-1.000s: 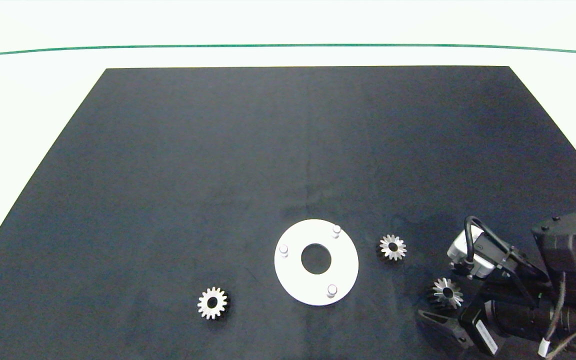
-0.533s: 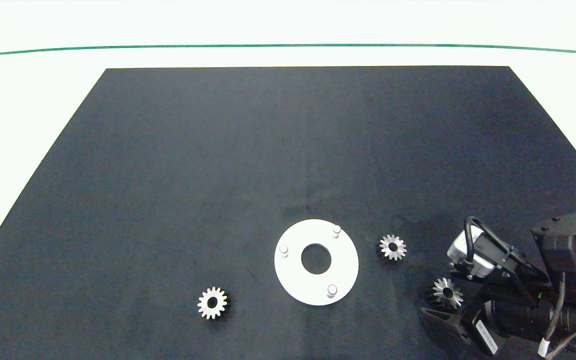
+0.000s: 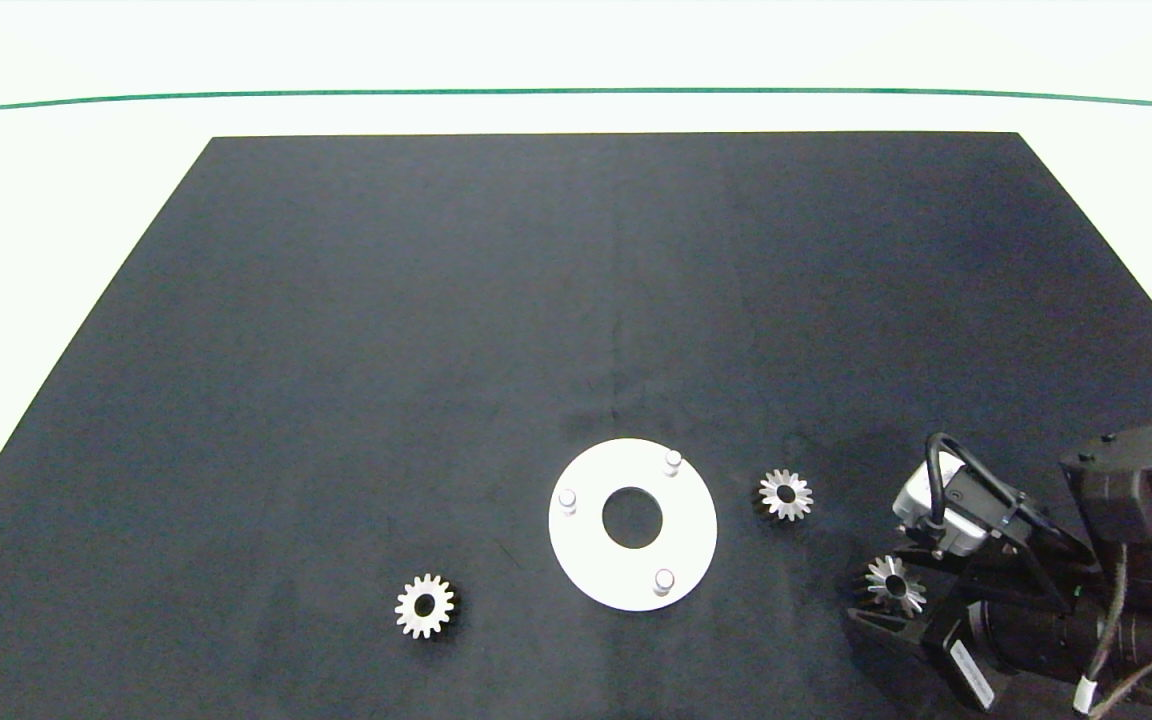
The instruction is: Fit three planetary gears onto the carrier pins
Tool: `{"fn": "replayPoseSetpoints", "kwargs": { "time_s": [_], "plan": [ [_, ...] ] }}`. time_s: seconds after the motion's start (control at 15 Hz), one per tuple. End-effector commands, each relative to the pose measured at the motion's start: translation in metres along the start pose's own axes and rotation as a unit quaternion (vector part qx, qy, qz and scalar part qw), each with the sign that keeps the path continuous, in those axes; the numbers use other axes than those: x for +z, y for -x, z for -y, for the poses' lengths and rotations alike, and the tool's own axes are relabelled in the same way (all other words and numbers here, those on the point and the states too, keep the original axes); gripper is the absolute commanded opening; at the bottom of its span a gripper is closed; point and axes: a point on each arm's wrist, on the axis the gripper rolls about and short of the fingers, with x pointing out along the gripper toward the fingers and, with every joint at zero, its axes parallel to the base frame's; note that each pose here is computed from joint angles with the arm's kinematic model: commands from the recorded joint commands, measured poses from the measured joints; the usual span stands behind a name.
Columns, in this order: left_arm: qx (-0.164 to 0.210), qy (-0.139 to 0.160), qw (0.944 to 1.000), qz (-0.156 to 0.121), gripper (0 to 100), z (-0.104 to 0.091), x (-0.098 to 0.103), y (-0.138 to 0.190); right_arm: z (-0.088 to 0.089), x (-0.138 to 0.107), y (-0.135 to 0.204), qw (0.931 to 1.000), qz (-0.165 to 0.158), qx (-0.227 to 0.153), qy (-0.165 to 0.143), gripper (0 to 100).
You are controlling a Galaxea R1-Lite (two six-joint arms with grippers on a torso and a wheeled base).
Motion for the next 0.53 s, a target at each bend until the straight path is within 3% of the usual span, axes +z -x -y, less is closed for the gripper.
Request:
{"fn": "replayPoseSetpoints", "kwargs": {
  "time_s": [0.07, 0.53],
  "plan": [
    [0.000, 0.000, 1.0000, 0.002, 100, -0.0001, 0.0006, 0.0008, -0.0001, 0.0000, -0.0006, 1.0000, -0.001, 0.000, 0.001, 58],
    [0.000, 0.004, 1.0000, 0.000, 100, -0.0002, 0.0008, 0.0003, 0.0003, -0.0008, -0.0003, 1.0000, -0.003, -0.001, 0.000, 45]
  ]
}}
